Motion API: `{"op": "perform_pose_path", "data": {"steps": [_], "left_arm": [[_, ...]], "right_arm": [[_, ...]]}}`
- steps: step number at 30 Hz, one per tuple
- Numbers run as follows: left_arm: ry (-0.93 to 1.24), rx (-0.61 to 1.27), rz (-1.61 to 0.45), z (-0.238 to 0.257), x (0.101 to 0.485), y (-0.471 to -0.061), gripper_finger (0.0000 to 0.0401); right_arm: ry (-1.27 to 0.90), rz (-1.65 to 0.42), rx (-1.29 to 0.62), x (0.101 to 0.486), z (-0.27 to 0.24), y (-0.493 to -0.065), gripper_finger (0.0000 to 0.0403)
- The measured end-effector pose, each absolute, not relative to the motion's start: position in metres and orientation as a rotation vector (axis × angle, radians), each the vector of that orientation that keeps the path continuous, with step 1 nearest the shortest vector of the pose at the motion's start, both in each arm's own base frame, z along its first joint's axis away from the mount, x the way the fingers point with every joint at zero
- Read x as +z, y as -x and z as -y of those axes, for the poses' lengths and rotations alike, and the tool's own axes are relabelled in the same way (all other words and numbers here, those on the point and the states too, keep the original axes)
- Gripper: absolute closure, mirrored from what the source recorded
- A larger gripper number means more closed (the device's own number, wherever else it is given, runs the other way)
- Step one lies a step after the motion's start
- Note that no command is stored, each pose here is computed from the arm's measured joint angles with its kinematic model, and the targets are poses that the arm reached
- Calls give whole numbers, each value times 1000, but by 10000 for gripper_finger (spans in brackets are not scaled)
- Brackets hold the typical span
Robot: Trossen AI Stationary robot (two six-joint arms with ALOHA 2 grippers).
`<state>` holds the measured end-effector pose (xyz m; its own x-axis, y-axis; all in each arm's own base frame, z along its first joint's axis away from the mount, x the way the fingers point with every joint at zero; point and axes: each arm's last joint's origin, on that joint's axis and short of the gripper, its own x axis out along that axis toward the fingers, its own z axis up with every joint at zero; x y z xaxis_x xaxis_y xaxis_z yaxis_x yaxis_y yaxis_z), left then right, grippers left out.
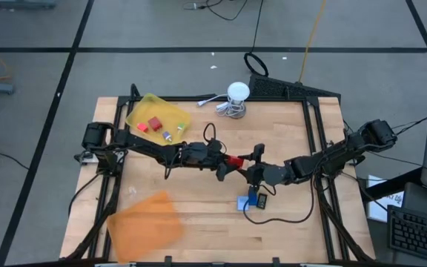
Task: Pick & Place Office items
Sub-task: Put the red charger adapter into the yellow bin
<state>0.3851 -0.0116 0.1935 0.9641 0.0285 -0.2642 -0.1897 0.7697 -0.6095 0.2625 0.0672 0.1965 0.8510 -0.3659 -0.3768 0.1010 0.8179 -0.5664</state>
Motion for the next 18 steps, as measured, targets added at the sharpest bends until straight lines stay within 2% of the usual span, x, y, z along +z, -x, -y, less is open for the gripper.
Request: {"op": "perform_pose_path", "data": {"steps": [8,18], "left_arm": [[680,84,-244,0,197,-384,132],[719,55,-278,-3,195,-384,139]], "right_arm": [[617,-548,-510,195,-60,-257,180],[627,-554,-543,195,-59,-257,183]]}}
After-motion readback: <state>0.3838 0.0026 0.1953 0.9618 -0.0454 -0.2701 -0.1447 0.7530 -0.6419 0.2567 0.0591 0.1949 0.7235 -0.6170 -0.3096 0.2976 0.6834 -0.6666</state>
